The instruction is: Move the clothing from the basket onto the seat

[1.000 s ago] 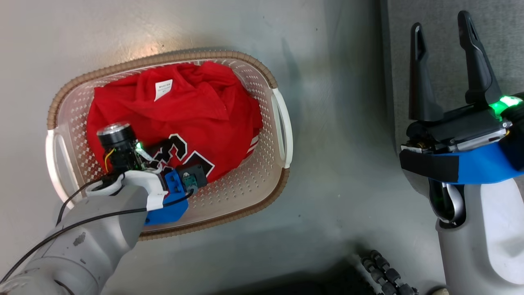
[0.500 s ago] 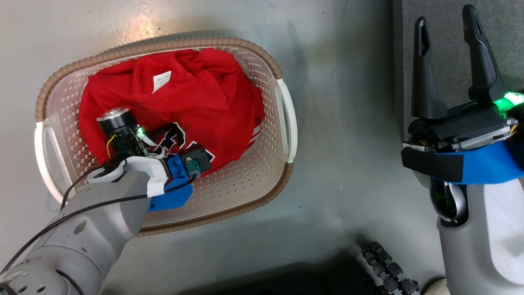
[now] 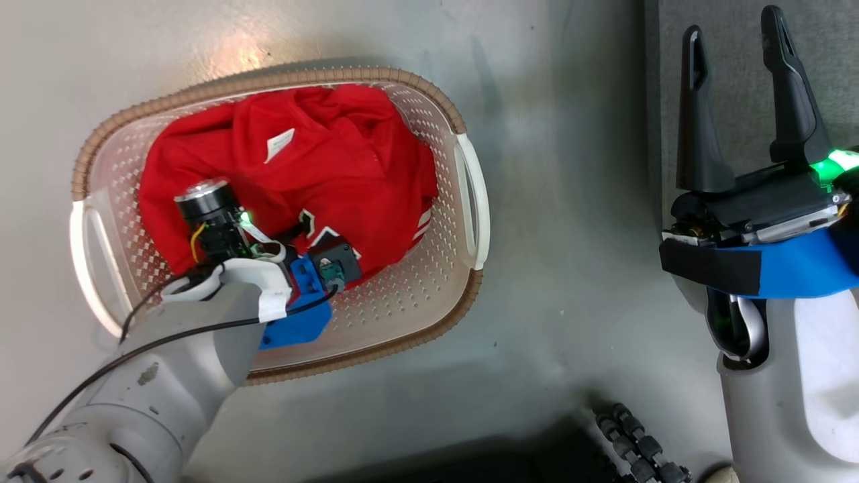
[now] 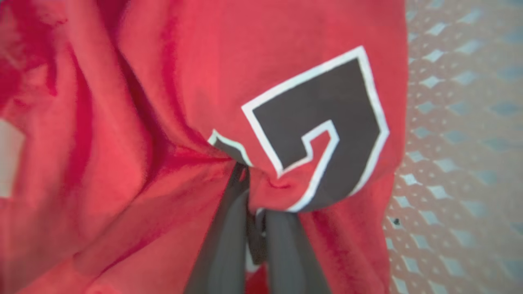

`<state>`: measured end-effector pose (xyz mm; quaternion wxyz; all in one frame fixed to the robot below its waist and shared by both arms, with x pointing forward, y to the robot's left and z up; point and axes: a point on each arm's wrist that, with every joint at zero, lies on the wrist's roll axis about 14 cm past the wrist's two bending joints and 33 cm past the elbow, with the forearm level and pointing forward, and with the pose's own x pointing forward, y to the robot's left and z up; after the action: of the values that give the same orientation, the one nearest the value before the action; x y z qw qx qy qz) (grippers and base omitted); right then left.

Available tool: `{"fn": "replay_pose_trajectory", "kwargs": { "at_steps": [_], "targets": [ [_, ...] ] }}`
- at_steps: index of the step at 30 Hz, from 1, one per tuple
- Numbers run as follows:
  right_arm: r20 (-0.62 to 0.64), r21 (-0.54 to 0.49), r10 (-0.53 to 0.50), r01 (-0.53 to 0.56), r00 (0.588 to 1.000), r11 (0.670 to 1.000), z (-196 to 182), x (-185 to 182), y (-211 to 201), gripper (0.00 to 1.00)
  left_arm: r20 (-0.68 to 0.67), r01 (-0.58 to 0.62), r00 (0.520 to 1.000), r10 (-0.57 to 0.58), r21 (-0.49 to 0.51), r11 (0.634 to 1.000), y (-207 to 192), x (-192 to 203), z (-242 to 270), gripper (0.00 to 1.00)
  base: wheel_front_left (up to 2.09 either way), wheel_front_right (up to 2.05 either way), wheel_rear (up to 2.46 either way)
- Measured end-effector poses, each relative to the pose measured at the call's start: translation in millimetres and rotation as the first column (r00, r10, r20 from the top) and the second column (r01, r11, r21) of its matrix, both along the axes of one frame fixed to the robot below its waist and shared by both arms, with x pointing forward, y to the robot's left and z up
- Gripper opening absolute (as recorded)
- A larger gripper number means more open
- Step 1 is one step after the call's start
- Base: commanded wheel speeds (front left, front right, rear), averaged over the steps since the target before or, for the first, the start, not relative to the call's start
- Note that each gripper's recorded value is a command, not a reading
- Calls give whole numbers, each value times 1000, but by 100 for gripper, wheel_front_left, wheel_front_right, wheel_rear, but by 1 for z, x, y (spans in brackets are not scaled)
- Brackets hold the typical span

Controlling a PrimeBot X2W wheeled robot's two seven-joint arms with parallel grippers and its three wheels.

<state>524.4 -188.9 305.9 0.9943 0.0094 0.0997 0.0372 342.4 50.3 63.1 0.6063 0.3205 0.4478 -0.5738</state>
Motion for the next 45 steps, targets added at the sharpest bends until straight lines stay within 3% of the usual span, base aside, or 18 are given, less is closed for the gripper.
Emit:
{"fn": "replay_pose_trajectory", "kwargs": {
  "at_steps": [10,22,36,45],
  "targets": [
    [67,7,17,-17,998,1000,36,6,9,100,54,-119,990,127,-122,985,-20,20,46,0,0,0,0],
    [136,15,38,-41,990,999,90,-7,22,100,146,-268,938,313,-263,927,-31,50,125,0,0,0,0],
    [214,13,42,-46,976,999,153,-49,26,100,233,-365,808,542,-523,770,-50,87,248,0,0,0,0],
    [274,25,49,-58,961,998,188,-76,31,100,281,-341,710,645,-664,665,-51,106,329,0,0,0,0]
  ]
}}
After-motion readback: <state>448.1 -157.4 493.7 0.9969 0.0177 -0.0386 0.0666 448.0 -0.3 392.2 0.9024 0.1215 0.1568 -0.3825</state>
